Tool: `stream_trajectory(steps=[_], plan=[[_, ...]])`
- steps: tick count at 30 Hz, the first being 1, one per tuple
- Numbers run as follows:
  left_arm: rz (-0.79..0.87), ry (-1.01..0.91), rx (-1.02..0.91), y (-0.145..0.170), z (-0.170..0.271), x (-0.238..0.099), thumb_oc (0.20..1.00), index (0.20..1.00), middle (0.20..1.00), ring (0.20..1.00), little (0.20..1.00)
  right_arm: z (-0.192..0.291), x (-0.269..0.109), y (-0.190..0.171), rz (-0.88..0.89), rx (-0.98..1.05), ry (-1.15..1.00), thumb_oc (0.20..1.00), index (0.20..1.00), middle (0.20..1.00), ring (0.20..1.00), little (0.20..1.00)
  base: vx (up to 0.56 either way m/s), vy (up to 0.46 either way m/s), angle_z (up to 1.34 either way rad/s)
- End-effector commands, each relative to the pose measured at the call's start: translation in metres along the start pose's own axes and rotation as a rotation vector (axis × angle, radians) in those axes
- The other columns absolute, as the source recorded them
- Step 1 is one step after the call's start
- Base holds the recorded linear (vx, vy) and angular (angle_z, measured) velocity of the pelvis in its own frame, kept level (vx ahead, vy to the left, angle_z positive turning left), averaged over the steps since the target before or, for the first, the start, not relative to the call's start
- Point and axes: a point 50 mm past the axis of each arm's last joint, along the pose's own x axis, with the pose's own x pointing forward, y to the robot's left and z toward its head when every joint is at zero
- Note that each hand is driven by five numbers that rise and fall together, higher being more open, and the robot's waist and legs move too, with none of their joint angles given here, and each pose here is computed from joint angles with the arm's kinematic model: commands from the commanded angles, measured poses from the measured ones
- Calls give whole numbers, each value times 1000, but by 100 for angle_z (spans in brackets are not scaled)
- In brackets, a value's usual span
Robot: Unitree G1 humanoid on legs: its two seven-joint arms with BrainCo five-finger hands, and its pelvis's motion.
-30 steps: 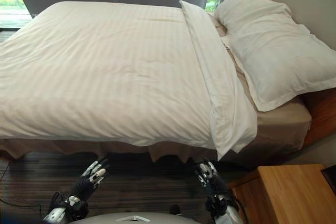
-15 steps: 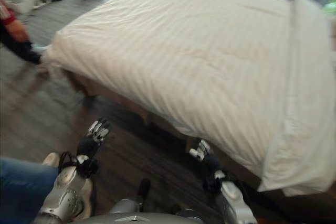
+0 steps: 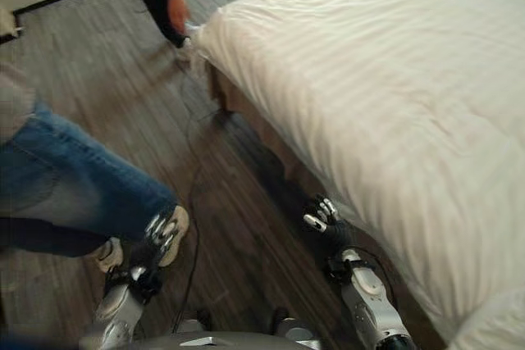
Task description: Making the bed.
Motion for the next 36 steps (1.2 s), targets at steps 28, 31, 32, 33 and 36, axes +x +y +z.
stream_trajectory(steps=[28, 31, 32, 33, 36], plan=[[-64, 30, 56, 4, -5, -14, 1000, 1000, 1000, 1000, 1000, -20, -8, 20, 75, 17, 47, 1000, 1000, 1000, 1000, 1000, 30, 35, -6], [-63, 25, 51, 4, -4, -14, 1000, 1000, 1000, 1000, 1000, -20, -9, 20, 82, 19, 47, 1000, 1000, 1000, 1000, 1000, 0, 0, 0], [-61, 22, 46, 4, -4, -13, 1000, 1000, 1000, 1000, 1000, -20, -9, 21, 84, 17, 44, 1000, 1000, 1000, 1000, 1000, 0, 0, 0], [-61, 20, 45, 4, -4, -13, 1000, 1000, 1000, 1000, 1000, -19, -9, 21, 88, 9, 38, 1000, 1000, 1000, 1000, 1000, 0, 0, 0], [-62, 21, 43, 4, -4, -14, 1000, 1000, 1000, 1000, 1000, -17, -8, 21, 89, 6, 31, 1000, 1000, 1000, 1000, 1000, 0, 0, 0]])
